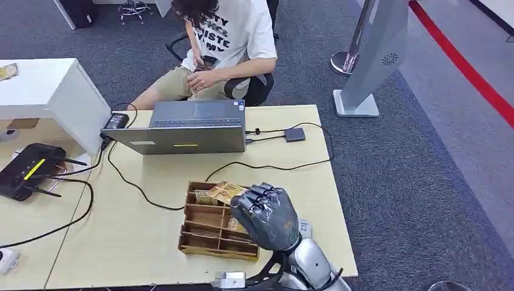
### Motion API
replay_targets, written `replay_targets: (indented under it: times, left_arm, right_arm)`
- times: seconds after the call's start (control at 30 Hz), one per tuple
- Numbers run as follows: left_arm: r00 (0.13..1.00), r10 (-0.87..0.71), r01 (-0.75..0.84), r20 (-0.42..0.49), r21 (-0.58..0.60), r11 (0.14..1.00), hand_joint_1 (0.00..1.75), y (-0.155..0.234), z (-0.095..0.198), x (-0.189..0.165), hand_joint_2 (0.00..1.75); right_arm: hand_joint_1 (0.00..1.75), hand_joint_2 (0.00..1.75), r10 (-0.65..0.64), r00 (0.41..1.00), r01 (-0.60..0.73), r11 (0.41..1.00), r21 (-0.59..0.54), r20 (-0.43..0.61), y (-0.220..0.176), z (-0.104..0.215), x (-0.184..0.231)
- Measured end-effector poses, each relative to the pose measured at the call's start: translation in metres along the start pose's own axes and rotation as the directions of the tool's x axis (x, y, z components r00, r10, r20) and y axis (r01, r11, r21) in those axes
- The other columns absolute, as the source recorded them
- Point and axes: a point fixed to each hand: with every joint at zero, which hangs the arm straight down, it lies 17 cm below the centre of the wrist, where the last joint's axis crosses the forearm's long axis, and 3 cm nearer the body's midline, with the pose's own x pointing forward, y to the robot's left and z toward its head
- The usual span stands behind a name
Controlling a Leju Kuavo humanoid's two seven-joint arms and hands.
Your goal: Pass the card to the sensor for recognition and then transmit it.
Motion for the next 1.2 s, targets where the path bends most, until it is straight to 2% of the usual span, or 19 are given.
replay_targets:
  times: [0.2, 0.37, 0.67, 1.2]
  left_arm:
    - [1.0, -0.003, 0.003, 0.001, 0.013, 1.0, 0.0, -0.001, 0.0, 0.0, 0.0]
    - [1.0, -0.006, 0.006, 0.001, 0.015, 1.0, 0.0, -0.001, 0.0, 0.001, 0.0]
    - [1.0, -0.011, 0.011, 0.0, 0.016, 1.0, 0.0, -0.001, 0.0, 0.0, 0.0]
    - [0.999, -0.043, 0.043, -0.006, 0.017, 0.999, 0.0, -0.001, 0.0, -0.001, 0.0]
  right_arm:
    - [1.75, 1.75, 0.011, 1.0, -0.007, 0.988, -0.156, 0.022, -0.049, -0.007, 0.001]
    - [1.75, 1.75, 0.029, 0.999, -0.035, 0.973, -0.23, -0.03, -0.075, -0.007, -0.011]
    - [1.75, 1.75, 0.056, 0.997, -0.068, 0.964, -0.258, -0.052, -0.091, -0.005, -0.018]
    - [1.75, 1.75, 0.095, 0.992, -0.114, 0.962, -0.248, -0.087, -0.094, -0.008, -0.029]
